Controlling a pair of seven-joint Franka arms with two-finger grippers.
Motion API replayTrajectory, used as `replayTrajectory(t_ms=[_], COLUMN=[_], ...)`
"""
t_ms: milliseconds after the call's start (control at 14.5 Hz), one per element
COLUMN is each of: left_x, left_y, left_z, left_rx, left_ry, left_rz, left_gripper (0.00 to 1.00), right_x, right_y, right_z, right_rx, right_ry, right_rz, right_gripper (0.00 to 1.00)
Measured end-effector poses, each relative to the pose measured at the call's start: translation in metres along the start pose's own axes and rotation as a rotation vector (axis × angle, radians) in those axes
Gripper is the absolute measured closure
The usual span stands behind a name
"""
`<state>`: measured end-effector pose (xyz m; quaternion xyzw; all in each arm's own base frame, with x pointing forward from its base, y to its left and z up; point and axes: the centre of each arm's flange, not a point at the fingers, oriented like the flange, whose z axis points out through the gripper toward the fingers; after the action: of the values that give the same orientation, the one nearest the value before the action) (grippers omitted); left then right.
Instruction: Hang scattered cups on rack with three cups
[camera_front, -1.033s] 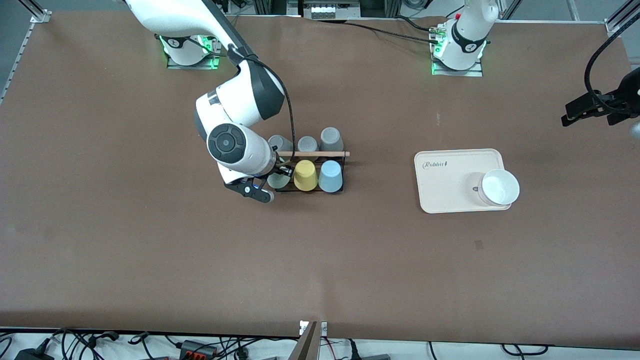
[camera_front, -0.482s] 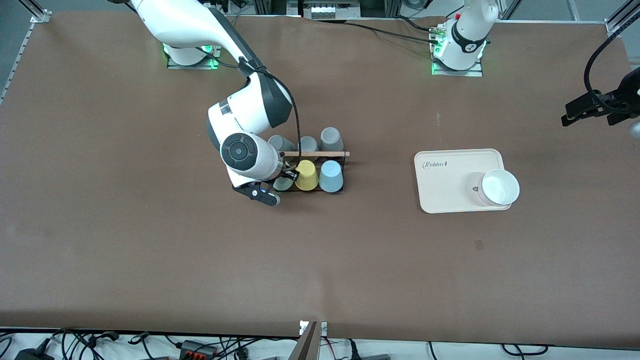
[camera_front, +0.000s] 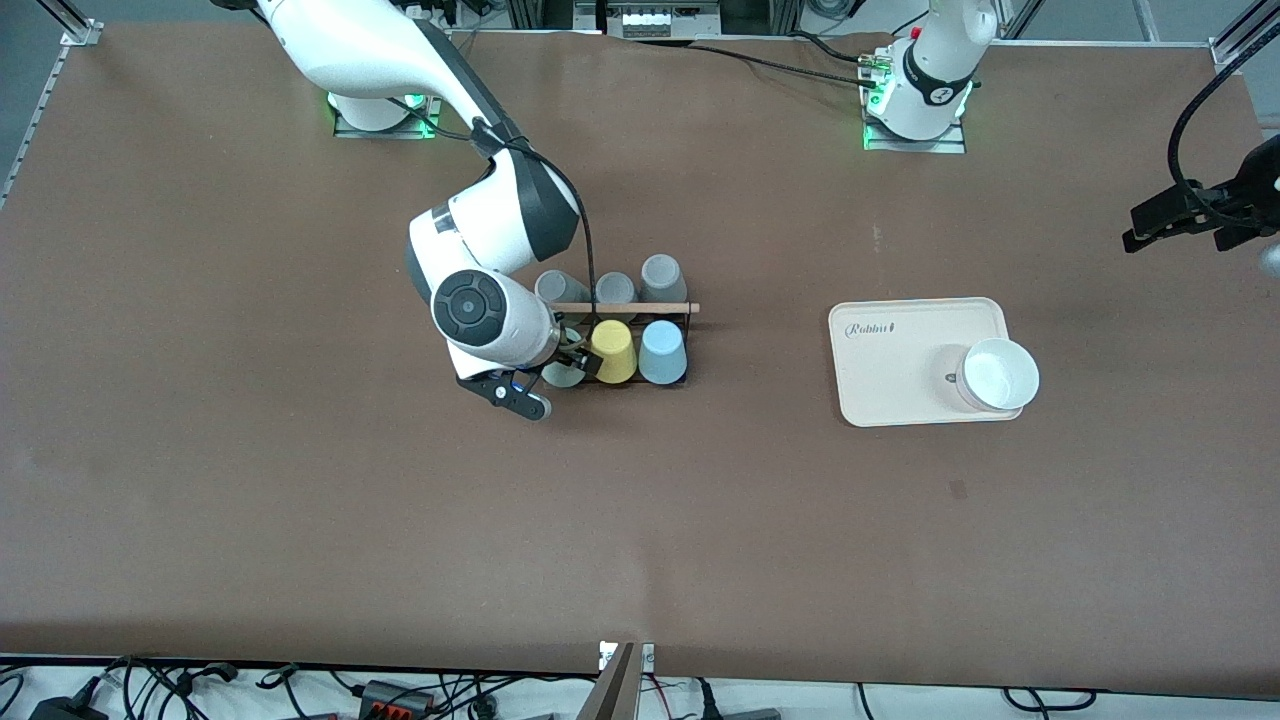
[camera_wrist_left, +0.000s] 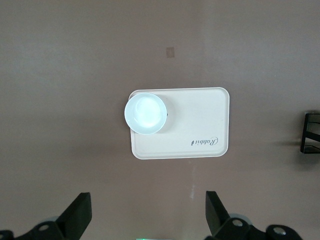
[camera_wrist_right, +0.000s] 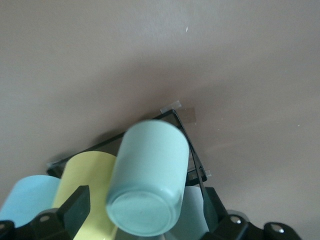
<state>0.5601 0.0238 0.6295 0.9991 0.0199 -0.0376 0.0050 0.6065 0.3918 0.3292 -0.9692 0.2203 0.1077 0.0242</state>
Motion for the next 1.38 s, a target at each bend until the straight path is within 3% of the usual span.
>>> replayTrajectory(t_ms=[344,551,757,1239,1377], left_x=[0.000,0.000,0.000,0.001,0.002], left_y=[0.000,0.000,0.000,0.001,0.001], left_z=[0.001,0.001,0.001,0.001,0.001], left_rx=[0.000,0.000,0.000,0.000,0.000], left_ry=[-0.001,-0.001,-0.001,-0.003,-0.002], left_rz=[0.000,0.000,0.000,0.002,0.003], left_gripper=[0.00,0.00,0.00,0.00,0.00], right_x=[0.047,0.102,0.147,0.185,0.180], right_y=[0.037,0.108,0.178,0.277,0.306], right_z=[-0.093,-0.145,-0.180,-0.243,-0.271], right_rx=[0.032,0.028,0.009,0.024,-0.010], right_ry=[0.028,0.037,0.091,0.174,0.219], right_rz=[0.047,-0.035,-0.129,-0.295,-0.310], right_gripper=[0.00,0.00,0.00,0.00,0.00])
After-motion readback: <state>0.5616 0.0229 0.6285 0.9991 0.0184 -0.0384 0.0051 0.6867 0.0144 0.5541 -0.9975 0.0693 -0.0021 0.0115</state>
